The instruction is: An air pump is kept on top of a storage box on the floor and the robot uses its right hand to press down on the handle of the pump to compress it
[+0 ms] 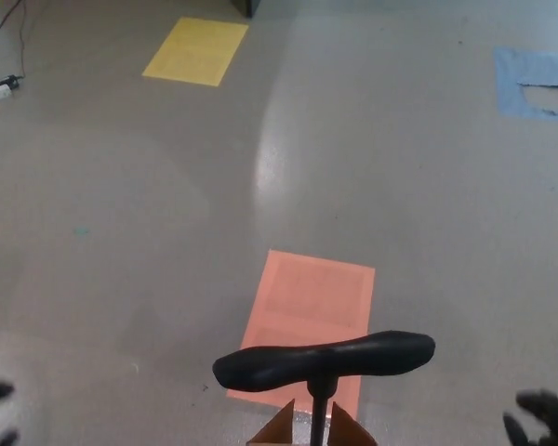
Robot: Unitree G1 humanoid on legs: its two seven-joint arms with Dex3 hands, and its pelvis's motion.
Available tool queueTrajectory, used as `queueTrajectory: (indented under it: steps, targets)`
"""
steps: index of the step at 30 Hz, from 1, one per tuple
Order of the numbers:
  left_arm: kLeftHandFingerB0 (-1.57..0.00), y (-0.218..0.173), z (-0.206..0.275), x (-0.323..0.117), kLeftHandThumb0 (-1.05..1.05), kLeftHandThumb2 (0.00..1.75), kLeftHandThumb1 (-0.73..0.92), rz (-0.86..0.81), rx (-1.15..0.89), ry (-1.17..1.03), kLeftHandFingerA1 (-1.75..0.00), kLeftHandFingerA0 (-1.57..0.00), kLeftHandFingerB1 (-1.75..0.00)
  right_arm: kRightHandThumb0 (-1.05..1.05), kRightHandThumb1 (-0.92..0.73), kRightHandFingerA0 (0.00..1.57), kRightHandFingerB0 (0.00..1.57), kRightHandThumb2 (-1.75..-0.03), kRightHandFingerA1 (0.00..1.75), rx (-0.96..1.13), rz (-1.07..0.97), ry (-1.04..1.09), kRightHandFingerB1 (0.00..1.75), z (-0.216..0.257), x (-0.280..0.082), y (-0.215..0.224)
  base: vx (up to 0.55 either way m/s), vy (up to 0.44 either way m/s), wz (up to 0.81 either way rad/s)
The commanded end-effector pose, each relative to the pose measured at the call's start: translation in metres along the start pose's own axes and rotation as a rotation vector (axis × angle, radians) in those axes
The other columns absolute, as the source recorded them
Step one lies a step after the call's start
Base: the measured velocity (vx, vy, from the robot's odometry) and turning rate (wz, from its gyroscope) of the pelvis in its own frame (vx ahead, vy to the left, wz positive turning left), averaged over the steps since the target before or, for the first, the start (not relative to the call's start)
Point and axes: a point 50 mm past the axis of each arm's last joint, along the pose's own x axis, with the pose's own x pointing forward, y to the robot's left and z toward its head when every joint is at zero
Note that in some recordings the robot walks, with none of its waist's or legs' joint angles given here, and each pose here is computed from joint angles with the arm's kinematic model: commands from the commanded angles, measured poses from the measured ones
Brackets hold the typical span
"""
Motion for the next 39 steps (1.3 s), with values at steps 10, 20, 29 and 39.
queueTrajectory:
  steps: [10,20,29,39]
  targets:
    - [-0.17,0.013,0.011,0.000,-0.55,0.66,0.87,-0.016,0.011,-0.099,-0.34,-0.26,-0.29,-0.32,-0.64,0.00,0.00,-1.15,0.47,0.535,-0.309,-0.555,0.47,0.050,-0.022,-0.041,0.00,0.000,0.00]
    - [0.00,0.013,0.034,0.007,-0.33,1.10,0.59,-0.013,0.028,-0.154,-0.47,-0.01,-0.46,-0.35,-0.55,0.00,0.00,-1.11,0.49,0.692,-0.549,-1.053,0.48,0.083,-0.108,-0.113,0.00,0.000,0.00]
    - [0.00,0.004,0.033,0.009,-0.33,1.07,0.56,-0.034,0.034,-0.137,-0.47,0.00,-0.46,-0.35,-0.54,0.00,0.00,-1.10,0.47,0.500,-0.657,-1.539,0.47,0.131,-0.243,-0.155,0.00,0.000,0.00]
    - [0.00,0.001,0.021,0.006,-0.33,1.06,0.55,-0.040,0.047,-0.104,-0.48,-0.01,-0.47,-0.36,-0.49,0.00,0.00,-1.07,0.48,0.136,-0.400,-1.874,0.48,0.195,-0.319,-0.154,0.00,0.000,0.00]
